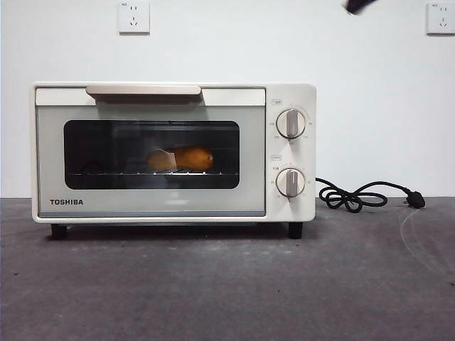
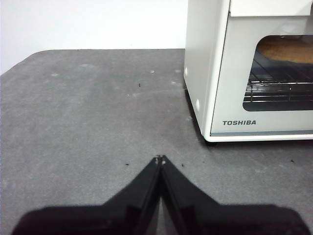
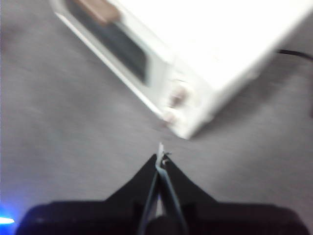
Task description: Take the corn from the table,put the corn in the oven
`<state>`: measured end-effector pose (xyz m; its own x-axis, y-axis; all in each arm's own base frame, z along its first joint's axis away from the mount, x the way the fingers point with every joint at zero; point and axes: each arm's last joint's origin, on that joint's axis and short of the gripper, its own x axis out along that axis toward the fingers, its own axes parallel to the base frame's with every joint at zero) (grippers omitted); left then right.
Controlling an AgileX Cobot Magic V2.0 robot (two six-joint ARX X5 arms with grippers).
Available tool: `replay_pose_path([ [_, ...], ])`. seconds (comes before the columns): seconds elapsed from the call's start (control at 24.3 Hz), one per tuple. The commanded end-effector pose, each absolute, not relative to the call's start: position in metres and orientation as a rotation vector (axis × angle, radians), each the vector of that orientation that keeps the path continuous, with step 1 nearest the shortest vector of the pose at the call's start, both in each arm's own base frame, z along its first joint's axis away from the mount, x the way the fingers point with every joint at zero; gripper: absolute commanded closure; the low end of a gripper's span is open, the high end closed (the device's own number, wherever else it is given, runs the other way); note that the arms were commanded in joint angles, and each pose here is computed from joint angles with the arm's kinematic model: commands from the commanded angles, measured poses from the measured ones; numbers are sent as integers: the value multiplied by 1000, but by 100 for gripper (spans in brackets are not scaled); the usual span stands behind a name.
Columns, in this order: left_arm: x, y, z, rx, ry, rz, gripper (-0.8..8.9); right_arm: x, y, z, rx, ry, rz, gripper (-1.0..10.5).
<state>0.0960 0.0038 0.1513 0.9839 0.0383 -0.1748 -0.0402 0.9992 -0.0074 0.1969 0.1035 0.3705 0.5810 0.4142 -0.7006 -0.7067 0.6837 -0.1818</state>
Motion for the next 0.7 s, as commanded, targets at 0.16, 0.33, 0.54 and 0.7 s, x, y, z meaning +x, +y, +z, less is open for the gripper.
replay_pose_path([
  [0.16,97,4,150,1,173,35,817,201,100,370,-622,661,539,947],
  [0.33,97,4,150,1,173,35,817,210,84,370,-587,665,483,947],
  [0.54,97,4,150,1,173,35,817,216,45,366,-345,628,413,947],
  [0.7,97,4,150,1,173,35,817,210,13,349,-145,572,224,947],
])
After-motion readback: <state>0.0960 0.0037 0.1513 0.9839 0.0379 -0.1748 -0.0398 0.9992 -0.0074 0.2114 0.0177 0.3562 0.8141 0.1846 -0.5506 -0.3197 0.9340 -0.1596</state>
